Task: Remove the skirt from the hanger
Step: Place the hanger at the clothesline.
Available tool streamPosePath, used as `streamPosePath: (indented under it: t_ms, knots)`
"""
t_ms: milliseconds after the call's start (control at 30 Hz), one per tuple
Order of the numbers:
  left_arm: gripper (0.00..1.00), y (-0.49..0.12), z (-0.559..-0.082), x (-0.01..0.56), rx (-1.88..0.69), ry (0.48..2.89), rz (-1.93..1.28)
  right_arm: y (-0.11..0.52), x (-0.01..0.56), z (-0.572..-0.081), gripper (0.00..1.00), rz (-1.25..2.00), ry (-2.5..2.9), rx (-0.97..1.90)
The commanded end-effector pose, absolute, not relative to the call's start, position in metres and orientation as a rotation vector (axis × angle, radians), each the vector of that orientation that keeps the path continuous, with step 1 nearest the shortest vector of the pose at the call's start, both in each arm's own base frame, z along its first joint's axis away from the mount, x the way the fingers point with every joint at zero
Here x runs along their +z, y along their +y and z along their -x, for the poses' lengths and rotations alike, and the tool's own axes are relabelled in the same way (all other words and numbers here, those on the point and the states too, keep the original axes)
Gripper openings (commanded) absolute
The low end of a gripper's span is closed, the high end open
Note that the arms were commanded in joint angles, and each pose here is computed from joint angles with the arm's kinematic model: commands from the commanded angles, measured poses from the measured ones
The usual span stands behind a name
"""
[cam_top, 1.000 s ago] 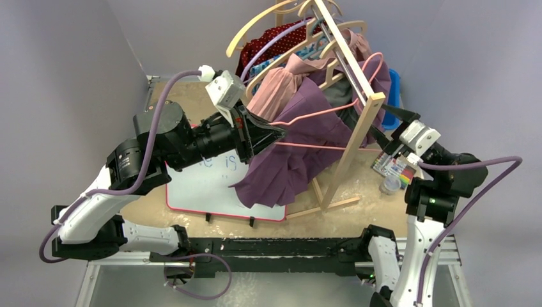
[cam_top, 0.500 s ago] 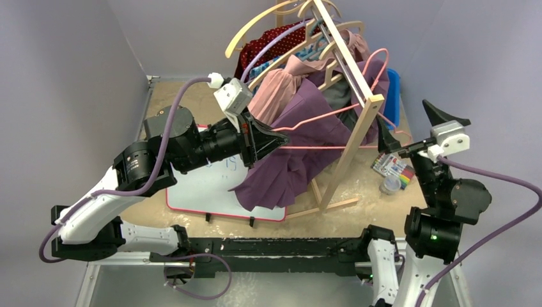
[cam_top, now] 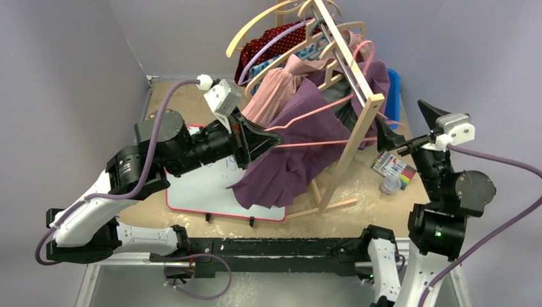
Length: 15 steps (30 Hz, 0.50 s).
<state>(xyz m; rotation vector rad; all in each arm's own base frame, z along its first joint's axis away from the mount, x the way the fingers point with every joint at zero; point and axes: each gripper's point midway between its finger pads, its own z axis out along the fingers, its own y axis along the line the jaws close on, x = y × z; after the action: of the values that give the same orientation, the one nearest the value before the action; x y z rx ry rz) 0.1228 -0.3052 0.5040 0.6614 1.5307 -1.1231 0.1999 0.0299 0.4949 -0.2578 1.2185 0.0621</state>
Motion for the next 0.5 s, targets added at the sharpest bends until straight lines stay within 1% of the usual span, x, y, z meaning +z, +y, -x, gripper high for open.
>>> streamPosePath:
  t_ms: [0,133,200,467]
  knots:
    - [0.00,-0.287,-0.131,0.536,-1.119,1.489,-0.531,0.071,0.501,-0.186,0.99,0.463,1.164,0.217]
    - [0.00,-0.304,-0.134,0.551,-1.158,1.447,-0.529,0.077,0.476,-0.187,0.99,0.368,1.227,0.374]
    - [0.00,-0.314,-0.134,0.556,-1.167,1.433,-0.564,0.084,0.466,-0.185,0.99,0.371,1.259,0.441]
    - [0.00,-0.326,-0.135,0.566,-1.152,1.411,-0.615,0.071,0.475,-0.179,0.99,0.187,1.298,0.446]
